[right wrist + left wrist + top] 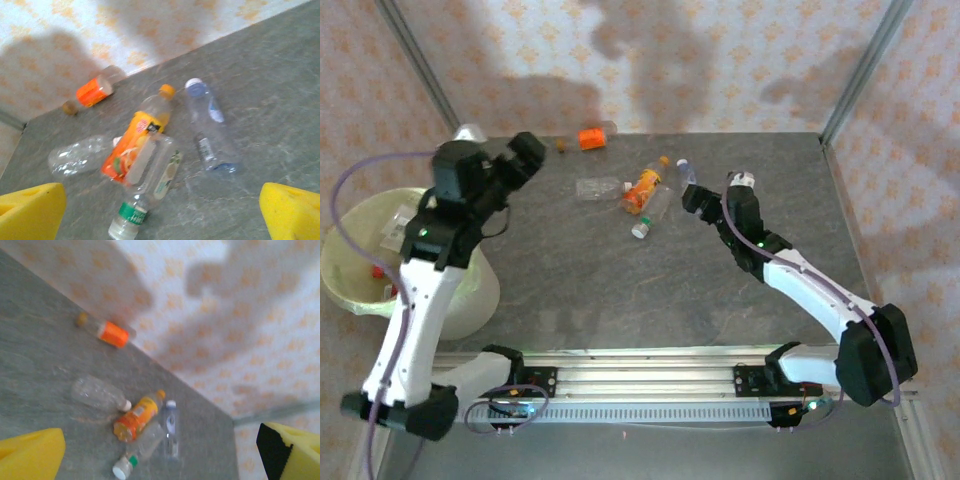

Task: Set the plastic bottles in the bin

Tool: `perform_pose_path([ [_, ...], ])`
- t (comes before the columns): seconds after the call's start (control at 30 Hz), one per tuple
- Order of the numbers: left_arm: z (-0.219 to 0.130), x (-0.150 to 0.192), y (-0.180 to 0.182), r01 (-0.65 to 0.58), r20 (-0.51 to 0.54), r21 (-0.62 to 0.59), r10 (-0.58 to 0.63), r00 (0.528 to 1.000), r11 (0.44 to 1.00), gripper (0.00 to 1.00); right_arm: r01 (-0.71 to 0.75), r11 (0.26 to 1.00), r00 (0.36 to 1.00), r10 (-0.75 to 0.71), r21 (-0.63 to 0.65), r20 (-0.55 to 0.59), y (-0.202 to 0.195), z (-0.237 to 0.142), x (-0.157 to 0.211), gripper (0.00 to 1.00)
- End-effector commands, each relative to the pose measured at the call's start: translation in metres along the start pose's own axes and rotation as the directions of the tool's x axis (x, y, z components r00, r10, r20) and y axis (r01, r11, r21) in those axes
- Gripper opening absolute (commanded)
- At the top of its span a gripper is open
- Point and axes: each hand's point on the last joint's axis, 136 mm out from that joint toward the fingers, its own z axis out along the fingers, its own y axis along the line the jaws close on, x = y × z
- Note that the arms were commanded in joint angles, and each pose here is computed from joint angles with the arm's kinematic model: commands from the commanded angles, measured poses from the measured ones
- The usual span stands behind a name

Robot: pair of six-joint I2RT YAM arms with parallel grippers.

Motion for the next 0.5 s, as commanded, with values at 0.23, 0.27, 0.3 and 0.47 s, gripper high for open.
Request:
perform_pose_path([
  [0.23,0.125,0.081,-0.008,0.011,-0.052,-0.246,-0.024,0.998,0.969,1.00,0.005,0.998,1.000,-0.007,0.069,0.025,-0.025,-0.029,-0.002,0.99],
  [0.27,0.140,0.091,-0.004,0.043,-0.058,-0.266,-0.060,0.996,0.963,1.00,0.023,0.997,0.999,-0.025,0.073,0.026,-0.026,-0.034,-0.003,0.99],
  [0.3,0.151,0.098,0.001,0.062,-0.062,-0.292,-0.084,0.995,0.954,1.00,0.036,0.996,0.999,-0.039,0.079,0.028,-0.028,-0.038,-0.004,0.99],
  [0.47,0.196,0.114,0.040,0.113,0.027,-0.473,-0.114,0.993,0.874,1.00,0.092,0.991,0.995,-0.096,0.093,0.035,-0.036,-0.058,-0.006,0.99],
])
